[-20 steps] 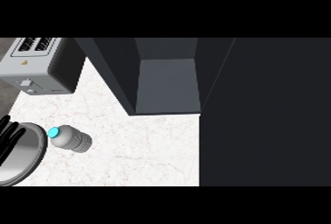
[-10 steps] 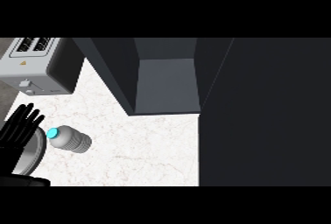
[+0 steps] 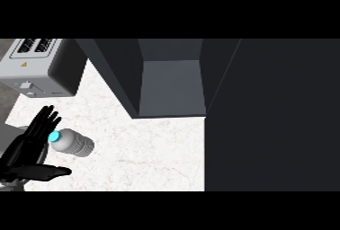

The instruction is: Pick up the bottled water, place it into the cabinet and close the cabinet

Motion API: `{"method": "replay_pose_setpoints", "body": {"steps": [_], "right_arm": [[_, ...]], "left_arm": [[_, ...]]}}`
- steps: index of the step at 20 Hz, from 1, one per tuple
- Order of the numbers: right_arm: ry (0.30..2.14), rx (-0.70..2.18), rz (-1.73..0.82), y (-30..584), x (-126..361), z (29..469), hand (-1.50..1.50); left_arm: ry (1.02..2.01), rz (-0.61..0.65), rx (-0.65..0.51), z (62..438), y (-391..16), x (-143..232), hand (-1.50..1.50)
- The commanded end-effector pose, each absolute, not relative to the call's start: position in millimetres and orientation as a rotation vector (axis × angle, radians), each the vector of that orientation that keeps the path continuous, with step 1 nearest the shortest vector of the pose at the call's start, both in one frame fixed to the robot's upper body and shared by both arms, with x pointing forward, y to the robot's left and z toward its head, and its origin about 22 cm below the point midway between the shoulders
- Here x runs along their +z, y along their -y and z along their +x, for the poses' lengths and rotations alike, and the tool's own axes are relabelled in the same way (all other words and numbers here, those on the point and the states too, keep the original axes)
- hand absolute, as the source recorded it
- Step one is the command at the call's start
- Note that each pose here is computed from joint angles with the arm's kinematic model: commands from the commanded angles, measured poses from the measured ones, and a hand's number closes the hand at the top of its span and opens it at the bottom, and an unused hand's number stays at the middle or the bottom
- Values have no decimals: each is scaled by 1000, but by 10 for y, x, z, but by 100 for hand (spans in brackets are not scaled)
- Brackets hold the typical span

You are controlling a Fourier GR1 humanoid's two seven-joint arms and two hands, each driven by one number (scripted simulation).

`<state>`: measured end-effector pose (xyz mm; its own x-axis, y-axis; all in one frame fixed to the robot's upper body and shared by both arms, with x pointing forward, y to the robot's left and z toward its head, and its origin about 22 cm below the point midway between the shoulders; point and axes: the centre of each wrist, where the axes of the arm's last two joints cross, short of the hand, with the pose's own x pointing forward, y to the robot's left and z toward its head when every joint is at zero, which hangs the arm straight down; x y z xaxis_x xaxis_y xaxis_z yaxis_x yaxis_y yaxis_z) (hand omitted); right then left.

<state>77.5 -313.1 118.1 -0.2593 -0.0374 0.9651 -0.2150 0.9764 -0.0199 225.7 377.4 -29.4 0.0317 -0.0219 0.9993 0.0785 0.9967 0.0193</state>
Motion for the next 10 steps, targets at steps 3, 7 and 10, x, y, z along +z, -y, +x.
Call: {"method": "replay_pose_setpoints", "body": {"steps": [3,7,10], "right_arm": [[1894,141,314,3009,1506,556,-150],[1903,131,315,2953,1526,474,-150],[1910,145,325,2992,1505,522,-150]], "left_arm": [[1492,-64,-84,2355,-3755,-609,-150],[1484,-6,-52,2209,-3886,-832,-150],[1503,-23,-43,2164,-3743,-1043,-150]]}}
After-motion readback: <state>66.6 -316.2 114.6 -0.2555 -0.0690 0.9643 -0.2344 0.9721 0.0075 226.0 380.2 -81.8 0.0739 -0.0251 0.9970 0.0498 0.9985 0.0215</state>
